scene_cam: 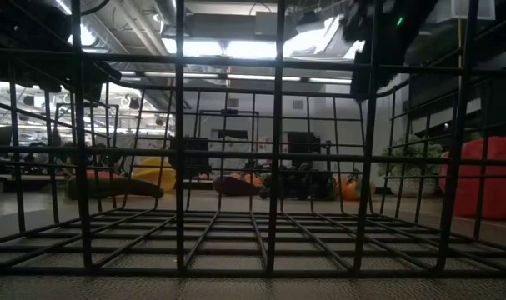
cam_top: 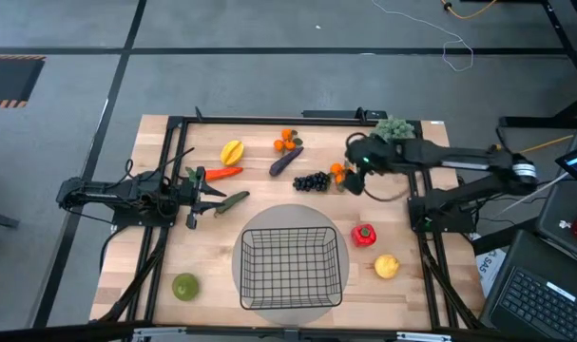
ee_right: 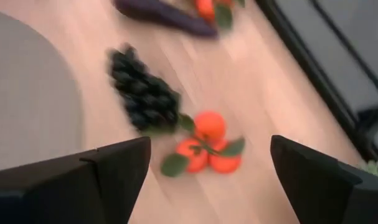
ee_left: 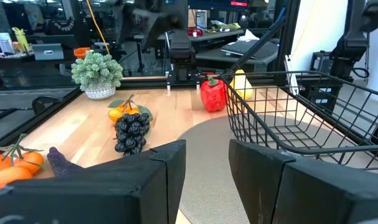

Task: Build produce basket
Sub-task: Put the bottom tangerines into the black wire basket

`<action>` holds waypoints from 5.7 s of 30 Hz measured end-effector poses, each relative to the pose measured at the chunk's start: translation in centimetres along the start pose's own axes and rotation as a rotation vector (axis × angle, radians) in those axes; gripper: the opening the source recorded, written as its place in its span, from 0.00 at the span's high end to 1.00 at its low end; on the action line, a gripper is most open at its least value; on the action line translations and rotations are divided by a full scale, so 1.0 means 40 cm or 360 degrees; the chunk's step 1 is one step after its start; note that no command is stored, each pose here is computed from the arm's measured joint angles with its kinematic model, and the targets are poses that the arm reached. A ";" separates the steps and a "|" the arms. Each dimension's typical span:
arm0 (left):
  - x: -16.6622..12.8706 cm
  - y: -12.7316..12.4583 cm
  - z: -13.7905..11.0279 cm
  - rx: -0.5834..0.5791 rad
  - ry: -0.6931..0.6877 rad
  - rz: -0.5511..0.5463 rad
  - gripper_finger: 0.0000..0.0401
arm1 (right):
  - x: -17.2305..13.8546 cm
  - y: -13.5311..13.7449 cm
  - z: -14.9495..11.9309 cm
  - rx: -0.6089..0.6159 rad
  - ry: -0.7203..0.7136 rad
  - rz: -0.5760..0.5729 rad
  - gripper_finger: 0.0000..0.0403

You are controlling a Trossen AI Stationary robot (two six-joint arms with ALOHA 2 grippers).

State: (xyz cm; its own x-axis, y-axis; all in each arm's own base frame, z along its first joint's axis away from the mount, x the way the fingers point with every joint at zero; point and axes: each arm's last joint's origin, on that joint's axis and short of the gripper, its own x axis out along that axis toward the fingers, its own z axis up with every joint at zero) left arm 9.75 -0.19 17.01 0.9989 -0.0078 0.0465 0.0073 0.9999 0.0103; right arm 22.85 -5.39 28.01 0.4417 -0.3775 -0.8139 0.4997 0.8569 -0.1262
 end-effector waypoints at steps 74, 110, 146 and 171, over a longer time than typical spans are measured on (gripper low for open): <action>0.000 0.000 0.000 0.0000 0.0000 0.0000 0.72 | 0.191 0.032 0.003 -0.0069 0.0352 -0.0222 1.00; 0.000 0.000 0.000 0.0000 0.0000 0.0000 0.72 | -0.113 0.348 0.187 -0.0815 -0.0725 0.1066 1.00; 0.111 -0.062 0.241 -0.0002 -0.0234 -0.0487 0.72 | -0.159 0.424 0.123 -0.0757 -0.0623 0.1092 1.00; 0.496 -0.219 0.346 0.0146 0.0267 -0.0452 0.72 | -0.186 0.483 0.072 -0.0807 -0.0550 0.1196 1.00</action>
State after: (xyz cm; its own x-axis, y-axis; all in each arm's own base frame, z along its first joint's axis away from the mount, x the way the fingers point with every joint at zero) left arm 28.85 -9.22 31.68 0.9514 -0.2763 -0.1362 0.2896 0.9530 0.0892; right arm 31.35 12.96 33.24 0.7498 0.3174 -0.5806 -0.3472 0.9357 0.0630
